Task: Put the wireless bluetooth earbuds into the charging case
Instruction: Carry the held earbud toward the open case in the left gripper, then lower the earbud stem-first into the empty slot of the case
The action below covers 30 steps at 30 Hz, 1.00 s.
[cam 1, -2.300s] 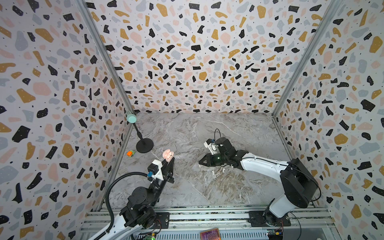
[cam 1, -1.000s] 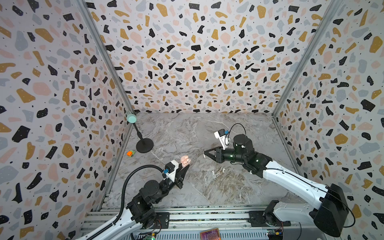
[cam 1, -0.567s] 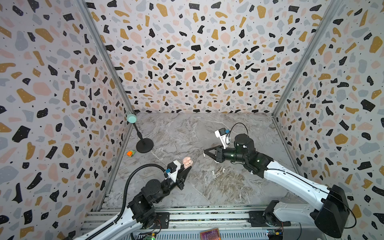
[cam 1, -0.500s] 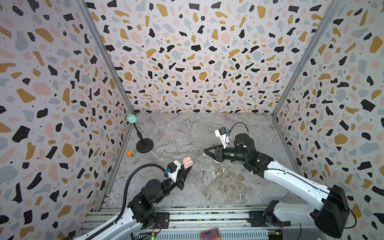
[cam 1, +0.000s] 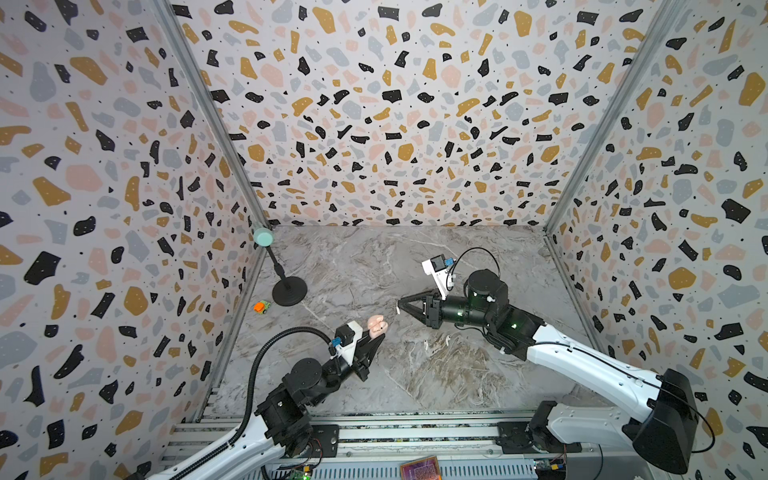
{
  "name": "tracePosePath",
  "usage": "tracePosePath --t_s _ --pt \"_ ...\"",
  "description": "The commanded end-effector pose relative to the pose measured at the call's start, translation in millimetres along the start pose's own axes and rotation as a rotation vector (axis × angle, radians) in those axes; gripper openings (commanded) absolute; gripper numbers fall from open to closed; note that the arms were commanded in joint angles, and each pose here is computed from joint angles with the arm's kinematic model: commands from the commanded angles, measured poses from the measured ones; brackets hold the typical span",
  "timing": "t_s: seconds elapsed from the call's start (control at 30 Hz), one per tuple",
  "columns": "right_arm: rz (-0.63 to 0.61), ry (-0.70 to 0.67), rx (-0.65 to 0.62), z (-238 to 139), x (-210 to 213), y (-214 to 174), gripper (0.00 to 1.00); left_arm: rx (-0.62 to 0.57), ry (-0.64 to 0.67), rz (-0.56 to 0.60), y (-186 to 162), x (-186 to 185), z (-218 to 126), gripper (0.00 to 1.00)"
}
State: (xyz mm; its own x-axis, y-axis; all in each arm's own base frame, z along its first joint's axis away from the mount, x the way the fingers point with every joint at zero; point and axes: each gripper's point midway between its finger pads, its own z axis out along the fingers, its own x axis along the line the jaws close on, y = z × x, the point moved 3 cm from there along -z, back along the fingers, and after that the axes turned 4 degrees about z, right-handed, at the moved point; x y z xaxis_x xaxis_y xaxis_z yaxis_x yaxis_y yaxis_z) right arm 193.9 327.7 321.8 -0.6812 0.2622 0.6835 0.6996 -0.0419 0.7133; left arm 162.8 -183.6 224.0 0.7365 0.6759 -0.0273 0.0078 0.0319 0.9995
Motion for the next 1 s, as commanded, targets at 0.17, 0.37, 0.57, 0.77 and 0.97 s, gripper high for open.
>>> tracePosePath --t_s 0.17,0.37,0.57,0.77,0.97 --pt "-0.047 0.088 -0.052 7.5 27.4 13.7 0.20 -0.105 -0.043 -0.026 28.3 -5.8 -2.8 0.00" --pt "-0.054 0.111 -0.041 16.0 31.1 6.1 0.20 -0.116 -0.054 -0.053 31.1 -7.2 -3.8 0.00" --pt "-0.061 0.116 -0.029 22.3 32.5 0.0 0.20 -0.129 -0.065 -0.081 33.7 -8.5 -4.9 0.00" --pt "-0.067 0.121 -0.018 28.1 33.8 -6.8 0.20 -0.150 -0.063 -0.098 37.5 -7.7 -7.6 0.00" --pt "-0.074 0.130 -0.008 33.5 36.6 -11.6 0.20 -0.151 -0.068 -0.111 38.0 -8.2 -7.8 0.00"
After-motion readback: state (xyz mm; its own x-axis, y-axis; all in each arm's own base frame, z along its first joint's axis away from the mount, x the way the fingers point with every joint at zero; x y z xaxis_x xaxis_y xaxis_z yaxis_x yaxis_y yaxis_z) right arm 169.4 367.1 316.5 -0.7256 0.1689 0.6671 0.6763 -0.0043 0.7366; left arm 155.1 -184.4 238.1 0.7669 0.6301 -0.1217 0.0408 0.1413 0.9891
